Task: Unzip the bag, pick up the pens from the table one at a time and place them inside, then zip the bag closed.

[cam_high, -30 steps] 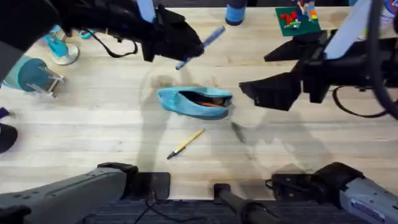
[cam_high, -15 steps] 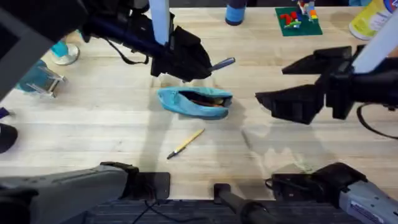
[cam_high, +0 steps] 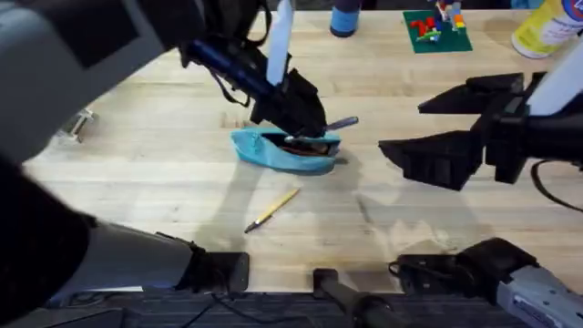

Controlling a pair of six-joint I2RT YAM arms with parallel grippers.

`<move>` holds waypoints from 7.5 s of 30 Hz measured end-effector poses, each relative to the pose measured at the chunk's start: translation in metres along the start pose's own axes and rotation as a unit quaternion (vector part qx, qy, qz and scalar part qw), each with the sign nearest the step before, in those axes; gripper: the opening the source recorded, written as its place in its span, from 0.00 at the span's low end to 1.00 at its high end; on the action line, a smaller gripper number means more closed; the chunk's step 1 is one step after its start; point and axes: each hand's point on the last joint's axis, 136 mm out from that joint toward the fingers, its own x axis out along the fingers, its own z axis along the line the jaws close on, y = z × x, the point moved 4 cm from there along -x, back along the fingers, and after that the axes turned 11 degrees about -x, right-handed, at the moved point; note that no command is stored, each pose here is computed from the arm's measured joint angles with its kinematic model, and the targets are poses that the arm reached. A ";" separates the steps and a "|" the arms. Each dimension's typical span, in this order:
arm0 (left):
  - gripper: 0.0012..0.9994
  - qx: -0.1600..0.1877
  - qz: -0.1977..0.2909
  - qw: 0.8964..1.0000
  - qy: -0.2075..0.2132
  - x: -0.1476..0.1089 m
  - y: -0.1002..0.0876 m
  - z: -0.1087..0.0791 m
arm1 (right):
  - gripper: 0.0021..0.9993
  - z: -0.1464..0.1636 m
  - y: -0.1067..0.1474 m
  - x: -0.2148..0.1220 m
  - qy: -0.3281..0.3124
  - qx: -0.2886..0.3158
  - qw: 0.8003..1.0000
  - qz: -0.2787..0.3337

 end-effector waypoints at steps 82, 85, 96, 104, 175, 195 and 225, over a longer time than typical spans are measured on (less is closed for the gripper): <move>1.00 0.057 0.084 0.964 -0.245 -0.047 0.007 0.036 | 1.00 -0.009 0.003 0.003 0.026 0.005 1.000 0.015; 1.00 0.076 0.059 0.954 -0.284 -0.072 -0.004 0.025 | 1.00 -0.011 0.004 0.009 0.023 0.010 0.999 0.027; 1.00 0.038 0.037 0.938 -0.344 -0.115 0.007 0.021 | 1.00 -0.017 0.007 0.022 0.016 0.021 0.998 0.052; 1.00 0.021 0.033 0.935 -0.352 -0.121 0.012 0.024 | 1.00 -0.017 0.007 0.022 0.016 0.023 0.998 0.052; 0.99 -0.023 0.009 0.898 -0.439 -0.178 0.036 0.045 | 1.00 0.126 0.044 0.180 0.137 0.396 0.875 0.241; 0.99 -0.023 0.009 0.898 -0.439 -0.178 0.036 0.045 | 0.99 0.122 0.085 0.241 0.213 0.388 0.856 0.268; 0.99 -0.023 0.009 0.898 -0.439 -0.178 0.036 0.045 | 0.03 0.123 0.086 0.248 0.235 0.425 0.832 0.268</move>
